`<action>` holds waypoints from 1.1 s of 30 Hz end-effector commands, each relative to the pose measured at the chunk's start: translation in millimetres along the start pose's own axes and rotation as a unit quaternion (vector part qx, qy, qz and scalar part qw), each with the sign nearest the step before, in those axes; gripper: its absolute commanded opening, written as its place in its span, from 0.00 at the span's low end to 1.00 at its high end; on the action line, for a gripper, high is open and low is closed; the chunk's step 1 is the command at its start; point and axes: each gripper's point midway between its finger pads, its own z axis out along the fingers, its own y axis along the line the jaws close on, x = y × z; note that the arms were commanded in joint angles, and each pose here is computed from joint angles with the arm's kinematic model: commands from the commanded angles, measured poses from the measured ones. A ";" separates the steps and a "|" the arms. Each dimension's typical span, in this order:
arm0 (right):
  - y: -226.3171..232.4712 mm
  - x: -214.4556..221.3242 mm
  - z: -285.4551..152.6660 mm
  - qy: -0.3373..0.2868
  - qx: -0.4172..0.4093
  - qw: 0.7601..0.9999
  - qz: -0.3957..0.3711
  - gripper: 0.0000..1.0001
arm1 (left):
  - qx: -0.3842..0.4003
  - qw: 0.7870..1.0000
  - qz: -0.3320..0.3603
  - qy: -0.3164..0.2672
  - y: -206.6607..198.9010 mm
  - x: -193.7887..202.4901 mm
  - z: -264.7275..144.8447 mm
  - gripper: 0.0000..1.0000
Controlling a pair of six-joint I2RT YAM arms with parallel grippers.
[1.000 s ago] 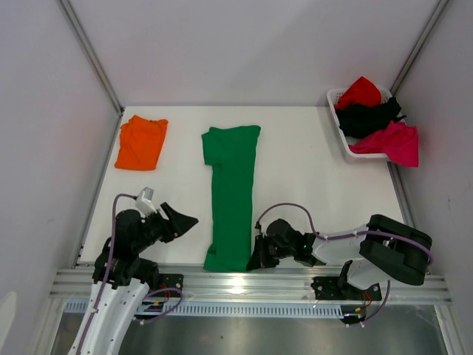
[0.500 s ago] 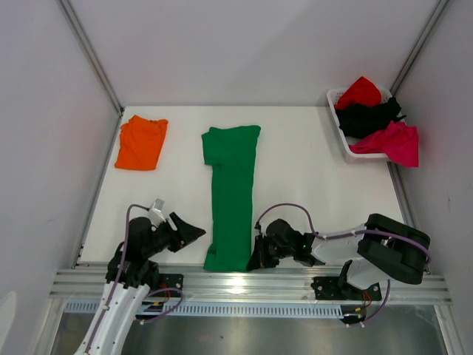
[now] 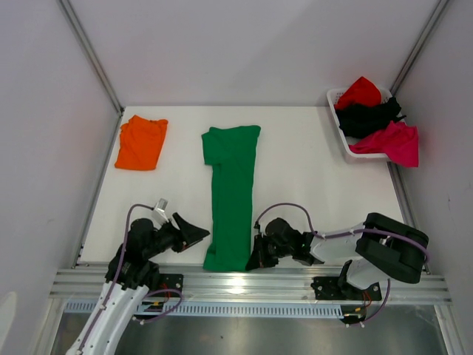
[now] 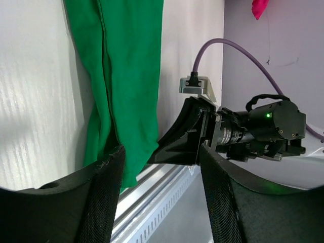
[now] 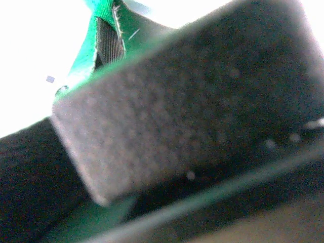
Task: Fold and stack the t-shirts
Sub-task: Fold the tshirt
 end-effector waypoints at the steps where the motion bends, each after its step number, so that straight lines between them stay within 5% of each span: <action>1: 11.7 -12.2 3.2 -0.014 -0.014 1.000 -0.014 0.03 | -0.116 0.987 -0.092 0.061 60.8 40.0 -3.2 0.64; 9: 14.1 -16.1 2.7 -0.017 -0.018 1.000 -0.015 0.02 | -0.169 0.973 -0.136 0.082 78.4 55.7 -12.5 0.61; 16: 22.2 -21.0 -1.7 -0.025 -0.033 0.999 -0.014 0.02 | -0.154 0.974 -0.139 0.089 50.6 49.9 -20.5 0.62; 27: 24.7 -22.4 -3.3 -0.025 -0.043 0.999 -0.014 0.02 | -0.181 0.978 -0.049 0.092 15.9 26.6 -41.5 0.62; 33: 23.4 -23.9 -5.5 -0.033 -0.048 0.998 -0.011 0.02 | -0.106 0.989 -0.013 0.106 -20.4 16.1 -25.8 0.62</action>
